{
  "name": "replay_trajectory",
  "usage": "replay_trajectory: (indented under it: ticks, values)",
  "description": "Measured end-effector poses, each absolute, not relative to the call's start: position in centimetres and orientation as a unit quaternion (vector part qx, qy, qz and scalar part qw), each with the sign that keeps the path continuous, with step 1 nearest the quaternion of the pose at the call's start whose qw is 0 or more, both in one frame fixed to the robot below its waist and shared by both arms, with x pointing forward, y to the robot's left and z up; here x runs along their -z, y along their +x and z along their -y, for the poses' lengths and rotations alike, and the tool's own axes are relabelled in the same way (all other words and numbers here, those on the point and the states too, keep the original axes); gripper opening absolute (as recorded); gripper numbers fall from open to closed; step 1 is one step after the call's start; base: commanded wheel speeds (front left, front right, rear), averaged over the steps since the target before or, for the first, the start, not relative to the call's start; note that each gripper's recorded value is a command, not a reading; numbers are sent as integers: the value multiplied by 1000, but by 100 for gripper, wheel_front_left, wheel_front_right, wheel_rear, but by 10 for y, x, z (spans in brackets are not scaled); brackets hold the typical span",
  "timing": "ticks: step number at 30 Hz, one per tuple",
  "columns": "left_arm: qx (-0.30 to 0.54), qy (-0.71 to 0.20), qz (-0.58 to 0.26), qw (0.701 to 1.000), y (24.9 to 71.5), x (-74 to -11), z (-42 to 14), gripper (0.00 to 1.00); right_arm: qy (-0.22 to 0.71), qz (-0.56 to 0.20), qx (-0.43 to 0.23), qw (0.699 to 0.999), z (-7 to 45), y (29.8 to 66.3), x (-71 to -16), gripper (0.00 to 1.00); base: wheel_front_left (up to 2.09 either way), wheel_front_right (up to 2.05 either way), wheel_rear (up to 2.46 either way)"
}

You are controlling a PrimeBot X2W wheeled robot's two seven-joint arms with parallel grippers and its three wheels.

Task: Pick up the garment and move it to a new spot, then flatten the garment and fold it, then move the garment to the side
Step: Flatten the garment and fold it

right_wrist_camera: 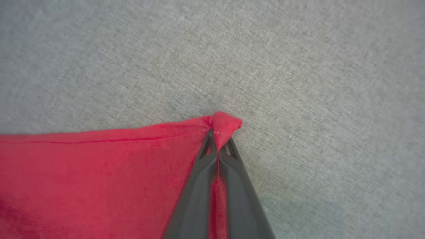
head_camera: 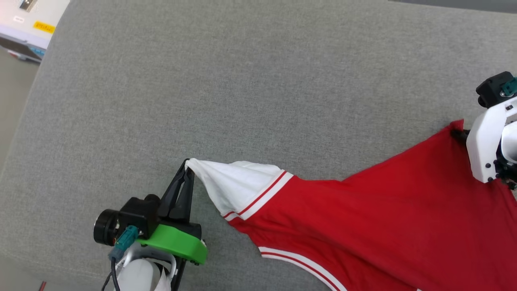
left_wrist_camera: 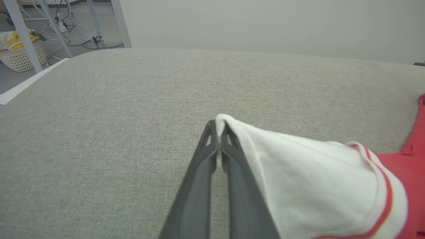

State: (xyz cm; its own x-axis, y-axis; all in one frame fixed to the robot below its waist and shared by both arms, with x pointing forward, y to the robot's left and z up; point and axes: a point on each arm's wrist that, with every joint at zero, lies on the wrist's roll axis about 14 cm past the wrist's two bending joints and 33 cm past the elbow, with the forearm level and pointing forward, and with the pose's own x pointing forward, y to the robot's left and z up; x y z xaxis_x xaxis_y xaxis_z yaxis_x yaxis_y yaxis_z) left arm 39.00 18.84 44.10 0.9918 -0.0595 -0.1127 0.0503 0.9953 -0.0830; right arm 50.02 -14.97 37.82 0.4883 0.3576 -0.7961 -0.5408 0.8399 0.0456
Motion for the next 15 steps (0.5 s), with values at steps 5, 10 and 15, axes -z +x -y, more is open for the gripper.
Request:
replay_trajectory:
  ticks: [5, 10, 15]
  values:
    - [44, -17, -29, 998, 392, -461, -190, 0, -85, -339, -264, 899, 148, 512, -421, 0, 0, 0, 0]
    - [55, 17, 47, 997, 407, -513, -198, 0, -70, -217, -266, 937, 149, 523, -488, 0, 0, 0, 0]
    - [90, 64, 174, 979, 434, -603, -191, 0, -63, -67, -241, 966, 170, 525, -576, 0, 0, 0, 0]
